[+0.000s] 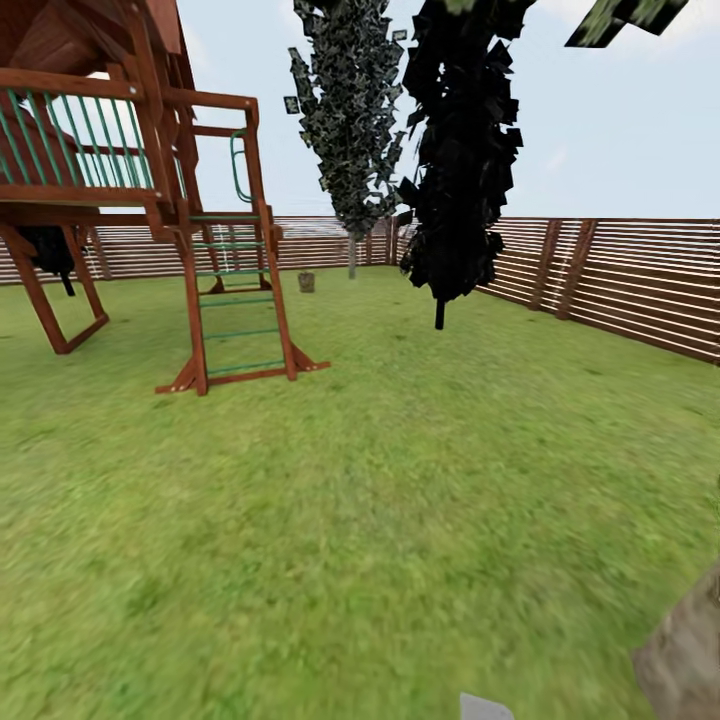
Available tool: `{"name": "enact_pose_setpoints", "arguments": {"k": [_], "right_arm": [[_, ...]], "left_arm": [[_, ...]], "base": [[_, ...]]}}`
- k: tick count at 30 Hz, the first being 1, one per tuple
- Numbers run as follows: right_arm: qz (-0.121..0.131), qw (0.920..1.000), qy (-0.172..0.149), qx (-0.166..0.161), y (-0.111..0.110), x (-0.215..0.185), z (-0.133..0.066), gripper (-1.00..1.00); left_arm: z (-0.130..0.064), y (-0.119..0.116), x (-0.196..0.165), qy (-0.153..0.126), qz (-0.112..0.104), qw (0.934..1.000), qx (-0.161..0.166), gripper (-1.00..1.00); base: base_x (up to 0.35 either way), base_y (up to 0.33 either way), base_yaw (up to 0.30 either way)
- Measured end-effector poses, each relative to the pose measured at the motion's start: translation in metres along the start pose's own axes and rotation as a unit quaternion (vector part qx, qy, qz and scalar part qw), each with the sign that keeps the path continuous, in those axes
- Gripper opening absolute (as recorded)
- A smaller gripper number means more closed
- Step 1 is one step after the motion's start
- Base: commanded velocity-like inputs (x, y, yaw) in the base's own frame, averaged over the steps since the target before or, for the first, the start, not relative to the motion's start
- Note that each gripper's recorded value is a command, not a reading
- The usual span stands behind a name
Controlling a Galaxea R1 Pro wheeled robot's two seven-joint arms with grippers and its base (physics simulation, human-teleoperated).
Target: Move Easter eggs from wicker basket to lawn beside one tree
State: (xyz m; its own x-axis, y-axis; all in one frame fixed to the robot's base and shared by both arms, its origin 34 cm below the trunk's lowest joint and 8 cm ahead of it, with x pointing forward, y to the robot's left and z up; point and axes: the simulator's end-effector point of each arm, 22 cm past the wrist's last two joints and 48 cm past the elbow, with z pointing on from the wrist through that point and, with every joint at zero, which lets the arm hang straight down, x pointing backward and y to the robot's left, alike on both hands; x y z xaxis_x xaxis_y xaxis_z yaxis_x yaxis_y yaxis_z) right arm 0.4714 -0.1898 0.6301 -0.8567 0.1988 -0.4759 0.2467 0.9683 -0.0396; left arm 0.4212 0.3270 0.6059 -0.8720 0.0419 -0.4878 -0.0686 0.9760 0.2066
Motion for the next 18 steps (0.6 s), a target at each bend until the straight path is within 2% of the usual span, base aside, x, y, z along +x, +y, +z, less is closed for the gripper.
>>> {"name": "enact_pose_setpoints", "arguments": {"k": [18], "right_arm": [[0.000, 1.0000, 0.000, 0.000, 0.0001, 0.0000, 0.0000, 1.00]], "left_arm": [[-0.0001, -0.0002, 0.0004, 0.000, 0.000, 1.0000, 0.000, 1.00]], "base": [[0.331, 0.000, -0.012]]}}
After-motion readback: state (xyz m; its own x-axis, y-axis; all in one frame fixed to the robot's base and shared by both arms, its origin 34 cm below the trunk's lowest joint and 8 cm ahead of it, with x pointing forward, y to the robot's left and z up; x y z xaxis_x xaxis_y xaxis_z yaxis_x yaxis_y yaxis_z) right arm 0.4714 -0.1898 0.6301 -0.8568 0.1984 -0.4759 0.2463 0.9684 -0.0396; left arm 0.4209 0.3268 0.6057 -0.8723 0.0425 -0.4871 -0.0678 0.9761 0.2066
